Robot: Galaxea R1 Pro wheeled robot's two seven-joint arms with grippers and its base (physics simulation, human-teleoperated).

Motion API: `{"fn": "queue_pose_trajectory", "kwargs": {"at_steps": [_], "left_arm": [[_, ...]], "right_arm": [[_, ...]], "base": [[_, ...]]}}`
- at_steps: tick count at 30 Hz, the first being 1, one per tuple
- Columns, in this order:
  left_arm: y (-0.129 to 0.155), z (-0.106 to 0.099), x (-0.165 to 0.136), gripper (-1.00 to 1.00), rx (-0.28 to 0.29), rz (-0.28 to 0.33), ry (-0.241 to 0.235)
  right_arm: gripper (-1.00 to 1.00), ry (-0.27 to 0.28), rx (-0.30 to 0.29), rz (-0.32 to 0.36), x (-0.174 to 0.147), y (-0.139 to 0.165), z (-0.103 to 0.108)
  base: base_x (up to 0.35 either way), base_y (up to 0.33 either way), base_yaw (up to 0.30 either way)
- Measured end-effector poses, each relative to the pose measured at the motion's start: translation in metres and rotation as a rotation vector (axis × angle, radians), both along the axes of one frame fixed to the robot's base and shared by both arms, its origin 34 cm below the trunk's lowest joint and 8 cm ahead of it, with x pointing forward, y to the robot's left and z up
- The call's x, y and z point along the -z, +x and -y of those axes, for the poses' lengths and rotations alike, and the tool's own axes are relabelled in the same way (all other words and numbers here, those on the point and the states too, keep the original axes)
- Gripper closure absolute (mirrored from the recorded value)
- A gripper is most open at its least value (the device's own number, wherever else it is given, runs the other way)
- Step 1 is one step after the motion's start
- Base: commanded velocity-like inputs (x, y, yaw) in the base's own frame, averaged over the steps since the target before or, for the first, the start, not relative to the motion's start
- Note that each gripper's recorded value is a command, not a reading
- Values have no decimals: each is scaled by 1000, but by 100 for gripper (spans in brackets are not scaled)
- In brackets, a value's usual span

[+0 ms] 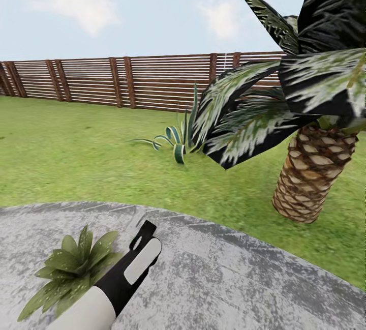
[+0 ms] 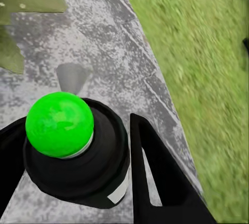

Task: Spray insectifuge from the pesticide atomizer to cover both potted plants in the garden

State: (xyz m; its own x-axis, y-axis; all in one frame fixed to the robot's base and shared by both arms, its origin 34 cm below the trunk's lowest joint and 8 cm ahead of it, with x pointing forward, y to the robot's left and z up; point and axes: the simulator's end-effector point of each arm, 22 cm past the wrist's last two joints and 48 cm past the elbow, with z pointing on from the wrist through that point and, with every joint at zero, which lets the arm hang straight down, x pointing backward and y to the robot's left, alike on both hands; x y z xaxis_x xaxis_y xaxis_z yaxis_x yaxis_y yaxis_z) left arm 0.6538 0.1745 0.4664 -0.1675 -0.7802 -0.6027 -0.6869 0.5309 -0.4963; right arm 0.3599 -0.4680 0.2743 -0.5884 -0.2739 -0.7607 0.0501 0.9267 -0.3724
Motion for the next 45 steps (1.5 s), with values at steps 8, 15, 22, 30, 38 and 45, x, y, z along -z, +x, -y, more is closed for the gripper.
{"fn": "queue_pose_trajectory", "kwargs": {"at_steps": [8, 15, 22, 30, 38, 45], "left_arm": [[4, 48, -2, 100, 228, 13, 44], [11, 97, -54, 100, 520, 123, 13], [1, 90, -112, 100, 718, 236, -34], [3, 19, -140, 100, 838, 269, -77], [4, -52, -142, 100, 877, 170, 16], [-14, -81, -162, 100, 1023, 124, -34]], "right_arm": [[-100, 4, 16, 8, -1, 1, 2], [-100, 4, 17, -2, 1, -1, 4], [-100, 5, 15, -5, 2, -2, 2], [-100, 6, 14, -3, 2, -1, 2], [-100, 5, 12, -3, 2, -1, 2], [-100, 2, 7, -5, 2, -1, 2]], "base": [[-261, 237, 0], [-257, 238, 0], [-256, 243, 0], [-70, 302, 0], [165, 309, 0], [242, 261, 0]]}}
